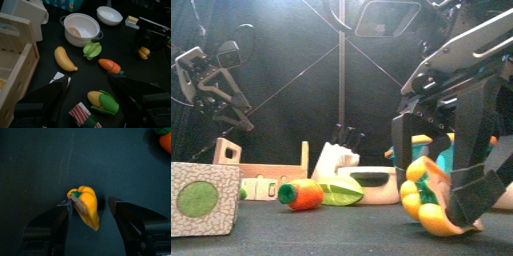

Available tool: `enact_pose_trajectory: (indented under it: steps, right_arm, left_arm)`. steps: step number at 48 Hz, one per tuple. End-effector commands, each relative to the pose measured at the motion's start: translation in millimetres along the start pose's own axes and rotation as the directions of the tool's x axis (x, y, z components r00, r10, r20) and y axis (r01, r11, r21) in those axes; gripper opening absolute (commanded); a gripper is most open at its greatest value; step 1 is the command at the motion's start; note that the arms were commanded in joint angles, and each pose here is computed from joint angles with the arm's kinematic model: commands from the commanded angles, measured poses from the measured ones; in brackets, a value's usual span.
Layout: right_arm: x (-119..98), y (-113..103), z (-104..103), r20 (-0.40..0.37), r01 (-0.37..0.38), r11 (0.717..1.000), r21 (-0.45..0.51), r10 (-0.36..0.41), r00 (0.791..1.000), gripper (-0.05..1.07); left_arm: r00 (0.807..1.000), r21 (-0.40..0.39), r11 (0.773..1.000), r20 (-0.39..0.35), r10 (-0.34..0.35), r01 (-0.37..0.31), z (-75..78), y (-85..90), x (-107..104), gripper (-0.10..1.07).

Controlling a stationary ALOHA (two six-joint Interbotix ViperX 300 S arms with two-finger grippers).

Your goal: Grab squash half

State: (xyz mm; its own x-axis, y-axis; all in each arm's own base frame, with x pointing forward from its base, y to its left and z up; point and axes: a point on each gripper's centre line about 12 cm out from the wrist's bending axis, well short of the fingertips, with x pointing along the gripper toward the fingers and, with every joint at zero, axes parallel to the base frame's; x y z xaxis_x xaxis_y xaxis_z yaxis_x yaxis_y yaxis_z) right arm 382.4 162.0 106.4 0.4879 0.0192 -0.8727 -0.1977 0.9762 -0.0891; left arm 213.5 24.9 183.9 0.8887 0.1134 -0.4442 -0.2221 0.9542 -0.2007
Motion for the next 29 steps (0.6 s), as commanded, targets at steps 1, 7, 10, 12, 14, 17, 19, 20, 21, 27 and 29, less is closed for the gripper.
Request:
enact_pose_trajectory:
  steps: [1,7,10,12,14,17,19,20,21,27,29]
  right_arm:
    - [-8,0,13,0.040,-0.009,1.000,0.011,0.008,0.999,0.90]
    - [-8,-1,12,0.039,-0.006,1.000,0.005,0.006,0.999,0.89]
    - [-8,-1,11,0.038,-0.005,1.000,0.004,0.005,0.999,0.87]
    - [-8,-1,11,0.038,-0.005,1.000,0.002,0.005,0.999,0.85]
    - [-8,-1,11,0.038,-0.004,1.000,0.001,0.004,0.999,0.81]
    - [-9,-2,10,0.033,-0.001,1.000,0.004,0.001,0.999,0.76]
    - [-9,-3,10,0.031,0.003,1.000,0.005,-0.003,1.000,0.73]
    - [-10,-3,10,0.030,0.004,1.000,0.005,-0.004,1.000,0.72]
    - [-11,-3,11,0.031,0.005,1.000,0.006,-0.005,0.999,0.71]
    - [-19,-7,13,0.035,0.023,1.000,-0.004,-0.023,0.999,0.68]
    - [-22,-8,14,0.038,0.031,0.999,-0.009,-0.030,0.999,0.68]
  left_arm:
    - [1.000,-0.001,1.000,0.018,-0.004,0.004,5.0,-1.3,1,0.96]
    - [1.000,-0.002,1.000,0.015,-0.004,0.004,3.7,-1.3,1,0.96]
    - [1.000,0.001,1.000,0.018,-0.003,0.003,4.2,-1.0,1,0.96]
    - [1.000,0.001,1.000,0.019,-0.003,0.003,4.8,-1.2,1,0.96]
    - [1.000,0.001,1.000,0.018,-0.003,0.003,4.2,-1.0,1,0.96]
    - [1.000,0.002,1.000,0.018,-0.003,0.003,4.2,-1.0,1,0.96]
    - [1.000,0.001,1.000,0.019,-0.003,0.003,4.8,-1.2,1,0.96]
    - [1.000,0.002,1.000,0.019,-0.004,0.003,4.8,-1.2,1,0.96]
    - [1.000,0.001,1.000,0.019,-0.003,0.003,4.8,-1.2,1,0.96]
    - [1.000,0.000,1.000,0.015,-0.004,0.004,2.8,-1.1,1,0.96]
    - [1.000,0.000,1.000,0.013,-0.003,0.003,1.9,-0.8,0,0.96]
